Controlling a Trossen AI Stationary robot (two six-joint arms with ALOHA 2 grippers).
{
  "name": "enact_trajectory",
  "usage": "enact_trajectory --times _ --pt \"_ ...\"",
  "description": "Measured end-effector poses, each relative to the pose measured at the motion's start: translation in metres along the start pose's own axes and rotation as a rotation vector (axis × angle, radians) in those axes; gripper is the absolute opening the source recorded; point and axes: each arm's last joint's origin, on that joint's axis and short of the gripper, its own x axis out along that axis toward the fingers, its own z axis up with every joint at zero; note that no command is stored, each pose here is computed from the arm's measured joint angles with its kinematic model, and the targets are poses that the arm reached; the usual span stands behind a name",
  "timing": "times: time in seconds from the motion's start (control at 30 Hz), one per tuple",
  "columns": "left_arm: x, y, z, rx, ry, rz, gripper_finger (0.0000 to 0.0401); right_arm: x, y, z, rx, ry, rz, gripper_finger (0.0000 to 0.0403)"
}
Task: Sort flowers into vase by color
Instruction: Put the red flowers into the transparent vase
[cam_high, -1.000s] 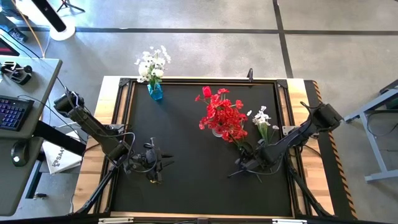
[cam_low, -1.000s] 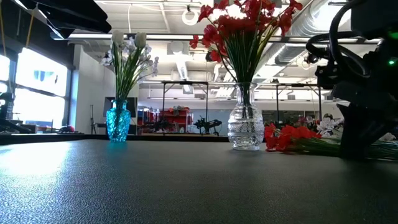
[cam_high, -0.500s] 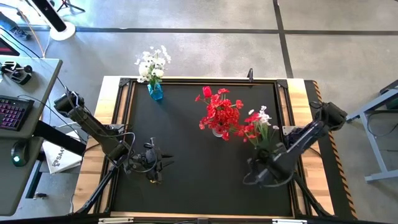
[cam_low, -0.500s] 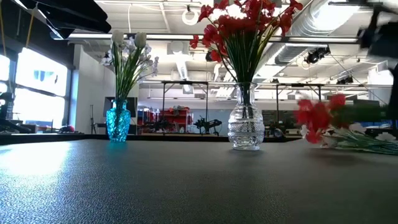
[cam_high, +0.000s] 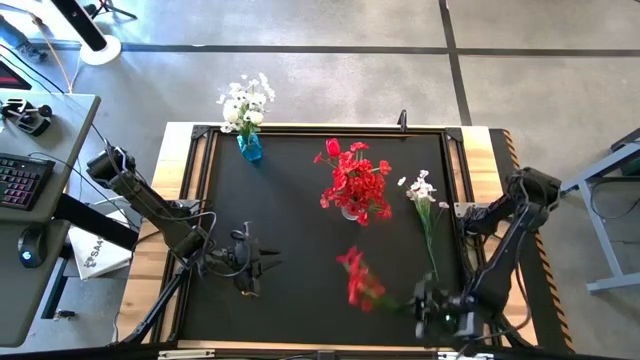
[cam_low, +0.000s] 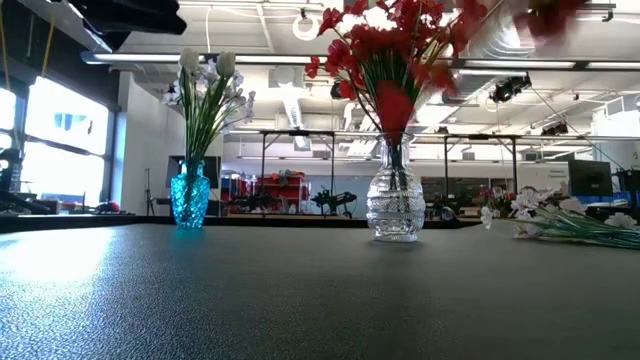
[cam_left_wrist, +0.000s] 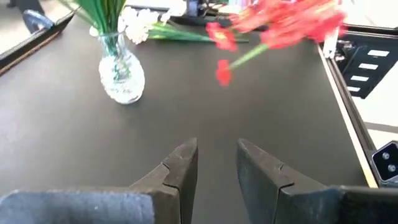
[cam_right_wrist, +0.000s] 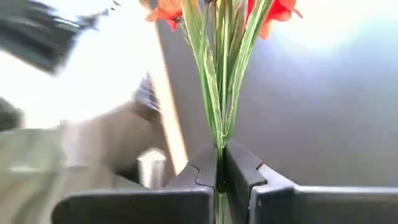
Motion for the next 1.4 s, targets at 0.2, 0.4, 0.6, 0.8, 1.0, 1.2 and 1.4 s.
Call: enact_trajectory --times 0.2,0.4,0.6,0.8,1.0,1.2,1.4 --pt "0.000 -0.004 0.006 0.068 -0.049 -0.031 0.0094 0.018 0.028 0.007 -0.383 -0.374 0.188 0.0003" --pt "0.003 -0.012 0.012 0.150 -0.109 -0.110 0.0094 0.039 0.049 0.045 -0.794 -0.740 0.340 0.0003" --pt "0.022 -0.036 0.010 0.281 -0.251 -0.175 0.0094 0.057 0.043 0.086 -1.033 -1.134 0.598 0.0002" --pt "0.039 -0.056 0.008 0.494 -0.468 -0.186 0.0095 0.082 0.022 0.117 -1.031 -1.197 0.537 0.0002" --pt "0.054 -0.057 0.011 0.505 -0.564 -0.134 0.0108 0.097 0.010 0.128 -1.009 -1.188 0.605 0.0002" --pt "0.078 -0.057 0.017 0.454 -0.565 -0.251 0.0137 0.110 0.009 0.132 -0.992 -1.182 0.592 0.0002" --pt "0.084 -0.057 0.021 0.428 -0.568 -0.279 0.0153 0.115 0.009 0.131 -0.981 -1.170 0.555 0.0002"
